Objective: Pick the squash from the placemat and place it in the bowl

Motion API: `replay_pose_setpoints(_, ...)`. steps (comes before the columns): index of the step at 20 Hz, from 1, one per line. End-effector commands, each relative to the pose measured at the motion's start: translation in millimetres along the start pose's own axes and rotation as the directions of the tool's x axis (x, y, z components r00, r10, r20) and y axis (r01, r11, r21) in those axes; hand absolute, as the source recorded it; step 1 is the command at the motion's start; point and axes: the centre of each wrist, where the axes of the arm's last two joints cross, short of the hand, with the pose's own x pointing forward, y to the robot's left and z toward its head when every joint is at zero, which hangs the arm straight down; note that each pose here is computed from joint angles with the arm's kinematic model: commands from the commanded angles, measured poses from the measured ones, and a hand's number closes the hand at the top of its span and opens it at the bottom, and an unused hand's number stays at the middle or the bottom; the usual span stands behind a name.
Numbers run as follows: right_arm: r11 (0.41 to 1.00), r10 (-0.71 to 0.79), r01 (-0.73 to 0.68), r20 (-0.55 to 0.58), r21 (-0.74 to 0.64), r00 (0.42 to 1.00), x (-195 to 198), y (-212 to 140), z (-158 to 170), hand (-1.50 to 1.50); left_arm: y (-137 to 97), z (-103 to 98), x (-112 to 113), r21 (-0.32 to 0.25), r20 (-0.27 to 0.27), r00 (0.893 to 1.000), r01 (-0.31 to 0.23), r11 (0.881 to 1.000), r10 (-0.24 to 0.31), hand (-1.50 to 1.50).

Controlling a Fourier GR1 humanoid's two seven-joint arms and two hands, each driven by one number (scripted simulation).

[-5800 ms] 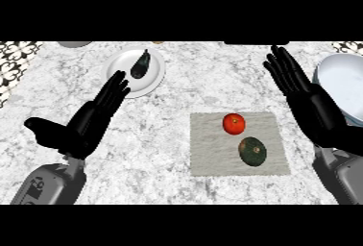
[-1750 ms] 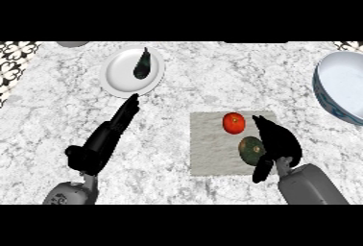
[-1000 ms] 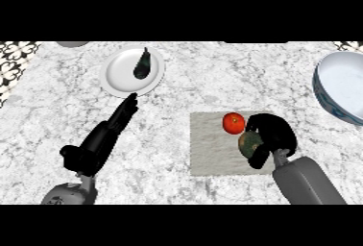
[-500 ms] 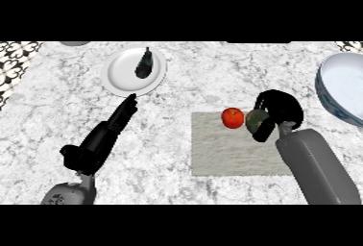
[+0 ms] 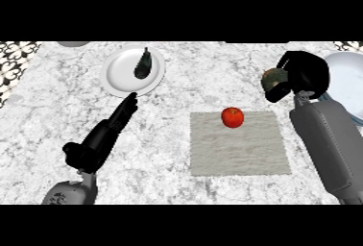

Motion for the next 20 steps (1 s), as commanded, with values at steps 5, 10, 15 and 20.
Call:
replay_pose_setpoints(5,0.912,-0.304,0.292,0.001,-0.289,0.953,-7,-77,-13,1.50,-3,7,0,-0.003,-0.001,1.000,0.007,1.000,-0.007,0.00)
replay_pose_setpoints(10,0.919,-0.292,0.259,-0.072,-0.296,0.954,-50,-93,-28,1.50,-1,4,-4,0.006,0.005,1.000,-0.004,1.000,0.004,0.00)
replay_pose_setpoints(15,0.940,-0.166,0.105,-0.164,-0.326,0.972,-89,-61,-48,1.50,3,6,0,0.003,0.009,1.000,-0.002,1.000,0.002,0.00)
replay_pose_setpoints(20,0.904,-0.103,0.013,-0.189,-0.427,0.976,-115,-54,-64,1.50,-3,-5,18,-0.016,-0.002,1.000,-0.002,1.000,0.002,0.00)
